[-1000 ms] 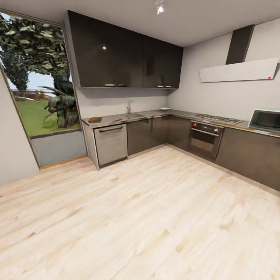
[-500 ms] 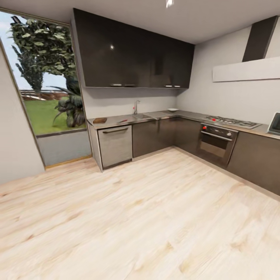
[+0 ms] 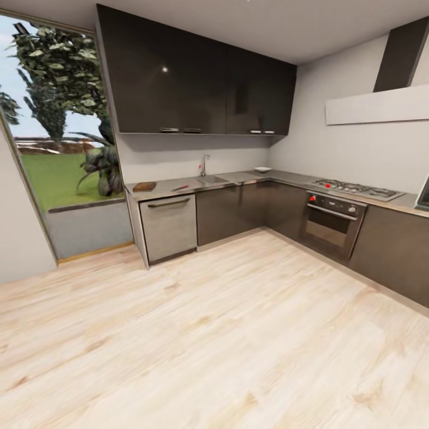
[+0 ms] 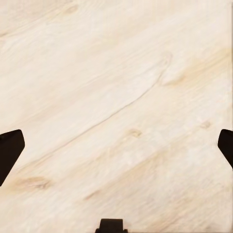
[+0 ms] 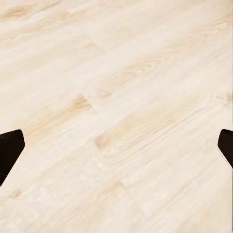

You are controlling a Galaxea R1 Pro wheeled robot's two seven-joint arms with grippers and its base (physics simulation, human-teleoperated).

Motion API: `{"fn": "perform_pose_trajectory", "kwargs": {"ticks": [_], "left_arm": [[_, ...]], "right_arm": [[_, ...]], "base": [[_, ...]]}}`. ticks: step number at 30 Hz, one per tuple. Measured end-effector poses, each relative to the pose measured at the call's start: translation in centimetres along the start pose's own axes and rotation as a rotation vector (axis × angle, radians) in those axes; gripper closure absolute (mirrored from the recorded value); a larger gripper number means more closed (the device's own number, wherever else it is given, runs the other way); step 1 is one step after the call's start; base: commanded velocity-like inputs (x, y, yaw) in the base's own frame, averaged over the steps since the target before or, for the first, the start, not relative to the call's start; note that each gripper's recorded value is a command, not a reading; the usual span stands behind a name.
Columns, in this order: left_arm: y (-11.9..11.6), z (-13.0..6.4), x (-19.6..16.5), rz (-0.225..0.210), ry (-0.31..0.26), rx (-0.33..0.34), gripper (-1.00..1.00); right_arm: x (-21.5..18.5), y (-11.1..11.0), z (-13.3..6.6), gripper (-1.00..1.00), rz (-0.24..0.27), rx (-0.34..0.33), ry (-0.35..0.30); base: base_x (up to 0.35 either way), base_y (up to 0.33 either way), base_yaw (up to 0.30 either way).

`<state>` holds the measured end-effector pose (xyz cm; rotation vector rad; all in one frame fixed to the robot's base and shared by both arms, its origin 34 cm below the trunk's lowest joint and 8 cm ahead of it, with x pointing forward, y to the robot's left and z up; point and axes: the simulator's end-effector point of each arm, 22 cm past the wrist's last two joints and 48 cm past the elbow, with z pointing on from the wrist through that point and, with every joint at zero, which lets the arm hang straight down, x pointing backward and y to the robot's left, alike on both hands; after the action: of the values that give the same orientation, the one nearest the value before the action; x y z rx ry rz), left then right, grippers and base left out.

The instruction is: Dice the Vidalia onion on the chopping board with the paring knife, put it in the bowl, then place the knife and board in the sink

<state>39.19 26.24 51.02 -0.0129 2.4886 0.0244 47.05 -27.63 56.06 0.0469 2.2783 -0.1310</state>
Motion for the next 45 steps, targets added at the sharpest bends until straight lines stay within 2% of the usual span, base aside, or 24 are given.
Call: {"fn": "perform_pose_trajectory", "kwargs": {"ticks": [17,45], "left_arm": [[0.0,0.0,0.03,0.0,0.001,0.0,-1.0],[0.0,-0.01,0.08,0.001,0.002,0.0,-1.0]], "right_arm": [[0.0,-0.01,0.0,-1.0,0.0,0.0,0.0],[-0.01,0.0,0.01,-1.0,0.0,0.0,0.0]], "base": [[0.28,-0.218,0.011],[0.265,-0.233,0.221]]}}
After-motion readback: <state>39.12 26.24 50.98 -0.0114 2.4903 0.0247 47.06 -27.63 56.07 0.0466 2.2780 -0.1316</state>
